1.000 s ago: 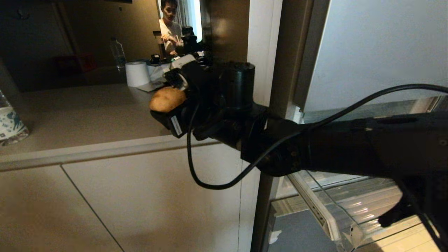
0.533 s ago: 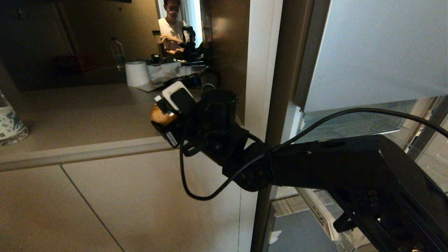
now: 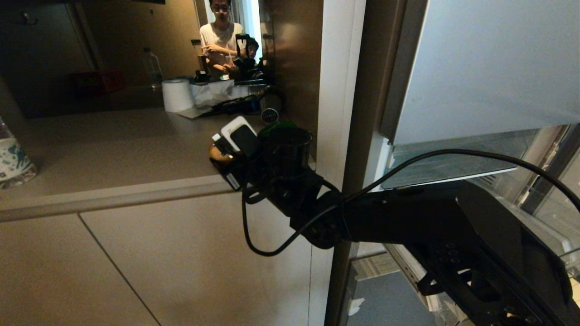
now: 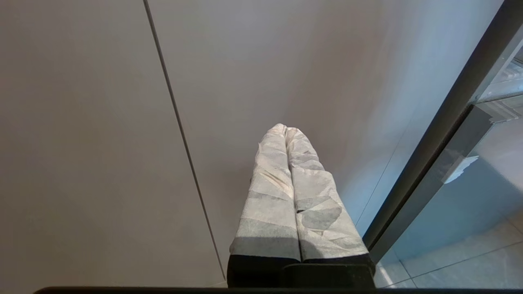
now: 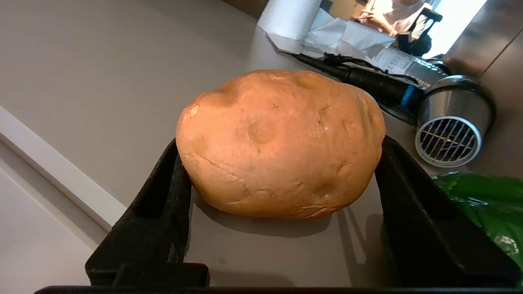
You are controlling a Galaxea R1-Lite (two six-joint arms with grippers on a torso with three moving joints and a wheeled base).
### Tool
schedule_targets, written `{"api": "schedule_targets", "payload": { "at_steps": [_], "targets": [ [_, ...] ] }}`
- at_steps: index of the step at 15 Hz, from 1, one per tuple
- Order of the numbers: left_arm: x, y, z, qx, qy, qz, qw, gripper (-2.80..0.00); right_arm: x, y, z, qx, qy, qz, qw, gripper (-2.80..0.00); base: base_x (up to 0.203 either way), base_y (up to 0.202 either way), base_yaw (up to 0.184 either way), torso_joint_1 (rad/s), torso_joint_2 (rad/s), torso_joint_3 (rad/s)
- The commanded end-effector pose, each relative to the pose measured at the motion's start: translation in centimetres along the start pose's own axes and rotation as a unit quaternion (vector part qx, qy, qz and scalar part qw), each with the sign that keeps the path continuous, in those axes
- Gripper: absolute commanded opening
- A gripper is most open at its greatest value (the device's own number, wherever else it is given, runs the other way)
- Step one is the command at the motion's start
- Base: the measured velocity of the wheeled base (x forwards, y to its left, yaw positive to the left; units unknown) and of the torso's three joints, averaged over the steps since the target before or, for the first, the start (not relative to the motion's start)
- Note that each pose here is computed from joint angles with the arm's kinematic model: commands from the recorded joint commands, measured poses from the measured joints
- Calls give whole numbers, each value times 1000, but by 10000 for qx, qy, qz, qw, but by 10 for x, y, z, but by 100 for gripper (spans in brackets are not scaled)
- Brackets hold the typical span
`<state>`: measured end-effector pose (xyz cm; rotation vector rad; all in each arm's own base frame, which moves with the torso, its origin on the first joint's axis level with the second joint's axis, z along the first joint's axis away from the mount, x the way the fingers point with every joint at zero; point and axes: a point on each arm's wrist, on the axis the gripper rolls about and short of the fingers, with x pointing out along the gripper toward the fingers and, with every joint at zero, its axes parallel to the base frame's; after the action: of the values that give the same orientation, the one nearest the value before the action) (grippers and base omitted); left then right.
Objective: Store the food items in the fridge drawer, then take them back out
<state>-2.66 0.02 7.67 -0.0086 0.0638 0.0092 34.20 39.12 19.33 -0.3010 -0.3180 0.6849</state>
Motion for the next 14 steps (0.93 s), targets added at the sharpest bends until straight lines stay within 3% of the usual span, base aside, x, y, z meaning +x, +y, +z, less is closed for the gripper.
{"api": "schedule_targets", "payload": {
  "at_steps": [1,5,13,14],
  "targets": [
    [0,0,0,-1,3,1,10000,-280,1,-6,-2,-29,-45,-104,9999,-280,0,0,0,0,0,0],
    [0,0,0,-1,3,1,10000,-280,1,-13,2,-60,-224,-233,9995,-280,0,0,0,0,0,0],
    [0,0,0,-1,10,1,10000,-280,3,-10,-8,-151,-103,-217,9996,-280,0,0,0,0,0,0],
    [0,0,0,-1,3,1,10000,-280,3,-9,-8,-159,-91,-225,9996,0,0,0,0,0,0,0]
  ]
}}
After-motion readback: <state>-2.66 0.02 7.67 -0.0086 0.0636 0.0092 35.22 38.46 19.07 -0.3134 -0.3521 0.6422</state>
